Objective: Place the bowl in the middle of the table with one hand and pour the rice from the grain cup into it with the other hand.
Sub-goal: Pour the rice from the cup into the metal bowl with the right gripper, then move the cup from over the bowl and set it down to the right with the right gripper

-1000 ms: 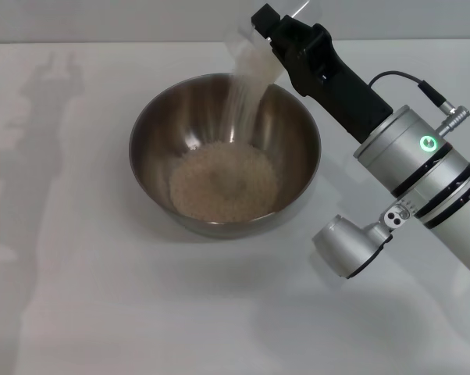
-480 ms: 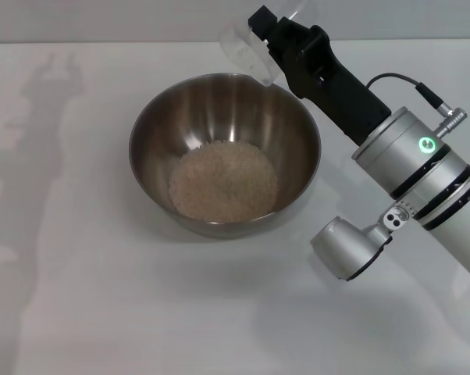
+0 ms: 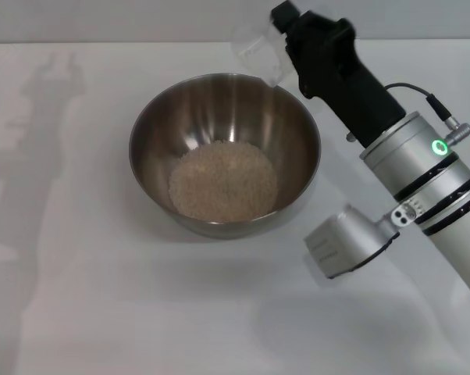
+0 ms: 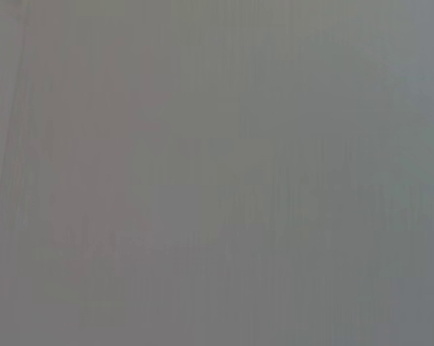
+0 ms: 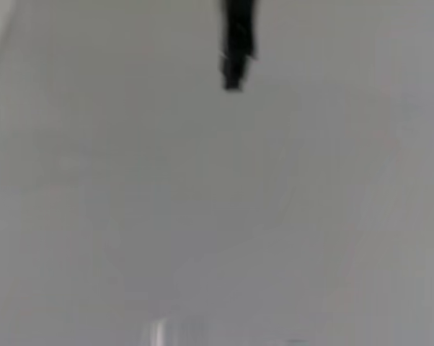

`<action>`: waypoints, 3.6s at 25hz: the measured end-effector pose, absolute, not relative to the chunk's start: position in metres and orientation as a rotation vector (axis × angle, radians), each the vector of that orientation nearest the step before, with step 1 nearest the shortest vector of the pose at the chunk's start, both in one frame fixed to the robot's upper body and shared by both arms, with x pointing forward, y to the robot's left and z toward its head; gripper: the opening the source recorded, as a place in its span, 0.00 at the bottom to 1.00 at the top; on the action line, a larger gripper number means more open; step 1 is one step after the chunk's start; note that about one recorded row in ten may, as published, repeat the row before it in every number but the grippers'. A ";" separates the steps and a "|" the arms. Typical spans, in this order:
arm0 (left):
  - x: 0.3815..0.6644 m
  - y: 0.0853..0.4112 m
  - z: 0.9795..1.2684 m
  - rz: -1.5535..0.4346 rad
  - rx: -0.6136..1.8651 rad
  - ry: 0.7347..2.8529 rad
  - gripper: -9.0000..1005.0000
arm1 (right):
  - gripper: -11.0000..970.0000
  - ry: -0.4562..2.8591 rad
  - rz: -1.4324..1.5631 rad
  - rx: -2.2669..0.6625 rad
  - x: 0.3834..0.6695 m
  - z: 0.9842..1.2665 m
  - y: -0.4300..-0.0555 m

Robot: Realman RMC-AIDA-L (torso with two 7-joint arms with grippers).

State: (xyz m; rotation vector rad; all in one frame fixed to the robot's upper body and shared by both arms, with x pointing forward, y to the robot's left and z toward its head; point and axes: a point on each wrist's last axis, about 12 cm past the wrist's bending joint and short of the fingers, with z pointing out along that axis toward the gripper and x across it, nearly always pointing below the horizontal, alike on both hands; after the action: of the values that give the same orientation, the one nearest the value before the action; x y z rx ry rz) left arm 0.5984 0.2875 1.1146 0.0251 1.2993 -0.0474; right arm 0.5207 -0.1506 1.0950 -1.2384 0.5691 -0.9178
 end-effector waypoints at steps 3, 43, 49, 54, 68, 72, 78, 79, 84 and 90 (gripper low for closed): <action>0.598 0.287 1.115 -0.049 0.025 1.296 0.30 | 0.02 0.694 -0.868 -1.128 0.521 1.096 -0.154; 0.598 0.285 1.117 -0.055 0.031 1.280 0.29 | 0.02 1.479 -0.227 -0.052 0.523 1.070 -0.194; 0.598 0.285 1.117 -0.055 0.034 1.280 0.29 | 0.02 1.510 -0.212 -0.027 0.524 1.063 -0.197; 0.597 0.285 1.117 -0.055 0.040 1.282 0.29 | 0.02 1.526 -0.139 0.016 0.520 1.057 -0.196; 0.596 0.283 1.115 -0.057 0.052 1.287 0.29 | 0.02 1.603 -0.073 0.077 0.517 1.036 -0.208; 0.595 0.281 1.117 -0.062 0.062 1.281 0.29 | 0.02 1.609 -0.036 0.119 0.515 1.033 -0.210; 0.595 0.280 1.119 -0.064 0.066 1.273 0.29 | 0.03 1.631 -0.004 0.143 0.516 1.027 -0.215; 0.595 0.280 1.119 -0.064 0.066 1.273 0.29 | 0.03 1.636 0.000 0.147 0.516 1.026 -0.216; 0.595 0.281 1.118 -0.061 0.066 1.274 0.29 | 0.03 1.660 -0.008 0.190 0.519 1.022 -0.222; 0.594 0.281 1.119 -0.061 0.066 1.272 0.29 | 0.03 1.702 -0.002 0.201 0.523 1.018 -0.222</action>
State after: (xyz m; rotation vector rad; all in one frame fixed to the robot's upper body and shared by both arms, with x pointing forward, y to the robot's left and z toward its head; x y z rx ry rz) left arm 0.5943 0.2809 1.1186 0.0656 1.2721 -0.0614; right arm 0.5229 -0.2225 1.0176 0.2014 1.7025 -0.0019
